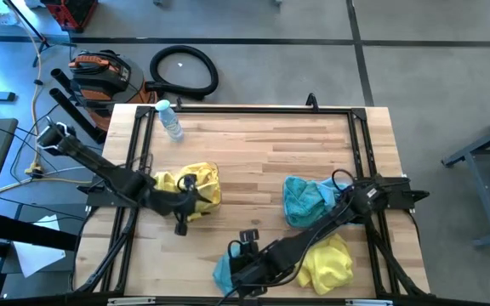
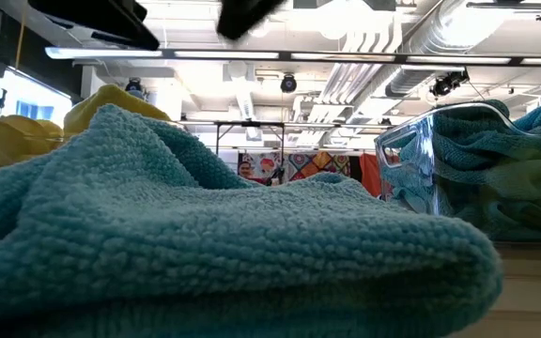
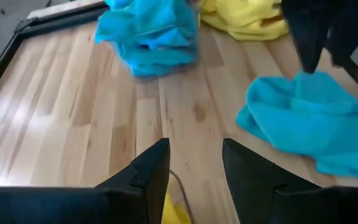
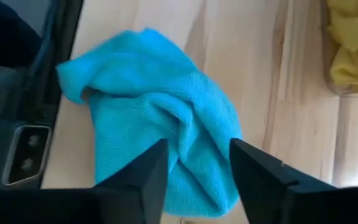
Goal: Sort microfiber towel by color & place in baskets
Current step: Put the blue microfiber cloth into the right transparent bin
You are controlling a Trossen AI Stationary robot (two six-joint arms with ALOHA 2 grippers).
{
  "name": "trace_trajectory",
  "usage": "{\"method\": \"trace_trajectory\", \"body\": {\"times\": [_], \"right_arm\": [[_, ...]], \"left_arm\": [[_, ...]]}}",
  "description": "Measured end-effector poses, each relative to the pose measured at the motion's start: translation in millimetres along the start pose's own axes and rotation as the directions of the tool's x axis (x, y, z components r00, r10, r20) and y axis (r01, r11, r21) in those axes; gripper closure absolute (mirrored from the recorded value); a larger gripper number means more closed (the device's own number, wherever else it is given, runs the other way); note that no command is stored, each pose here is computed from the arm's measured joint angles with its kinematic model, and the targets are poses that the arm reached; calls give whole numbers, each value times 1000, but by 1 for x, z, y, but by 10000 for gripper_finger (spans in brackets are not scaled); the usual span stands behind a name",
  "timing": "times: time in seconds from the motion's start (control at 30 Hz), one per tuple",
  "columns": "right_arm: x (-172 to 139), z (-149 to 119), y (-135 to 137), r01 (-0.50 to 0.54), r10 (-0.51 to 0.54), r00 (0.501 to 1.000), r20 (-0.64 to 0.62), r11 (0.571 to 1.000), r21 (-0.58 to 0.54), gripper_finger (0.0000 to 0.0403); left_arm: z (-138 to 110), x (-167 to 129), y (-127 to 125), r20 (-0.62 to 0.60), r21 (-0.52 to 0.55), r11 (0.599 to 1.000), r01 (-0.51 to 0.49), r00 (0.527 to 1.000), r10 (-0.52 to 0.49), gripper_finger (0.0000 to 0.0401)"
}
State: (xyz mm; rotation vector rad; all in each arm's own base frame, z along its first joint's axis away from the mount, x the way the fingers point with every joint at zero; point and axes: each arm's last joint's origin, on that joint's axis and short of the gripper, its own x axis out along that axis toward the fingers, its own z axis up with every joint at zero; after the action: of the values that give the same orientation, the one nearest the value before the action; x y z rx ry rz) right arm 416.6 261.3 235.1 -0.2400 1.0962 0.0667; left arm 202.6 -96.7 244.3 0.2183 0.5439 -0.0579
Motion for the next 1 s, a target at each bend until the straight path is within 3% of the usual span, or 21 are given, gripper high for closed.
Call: {"method": "trace_trajectory", "body": {"times": [0.27, 0.43, 0.73, 0.87, 1.0], "right_arm": [[30, 0, -8, 3, -1, 999, -40, 998, 55, 186], [53, 2, -13, -111, 117, 991, -67, 990, 86, 182], [73, 3, -19, -161, 164, 983, -82, 986, 41, 182], [78, 4, -18, -169, 171, 983, -68, 985, 25, 189], [89, 2, -14, -211, 213, 974, -78, 977, 29, 238]], "left_arm": [[-19, -6, 15, 38, -41, 999, -21, 999, 23, 263], [-32, -3, 16, -10, -56, 998, -30, 1000, 29, 263], [-19, -10, 18, 60, -92, 996, -20, 998, 25, 263], [-19, -10, 18, 61, -93, 995, -20, 998, 26, 263], [-18, -10, 18, 71, -97, 995, -19, 997, 26, 263]]}}
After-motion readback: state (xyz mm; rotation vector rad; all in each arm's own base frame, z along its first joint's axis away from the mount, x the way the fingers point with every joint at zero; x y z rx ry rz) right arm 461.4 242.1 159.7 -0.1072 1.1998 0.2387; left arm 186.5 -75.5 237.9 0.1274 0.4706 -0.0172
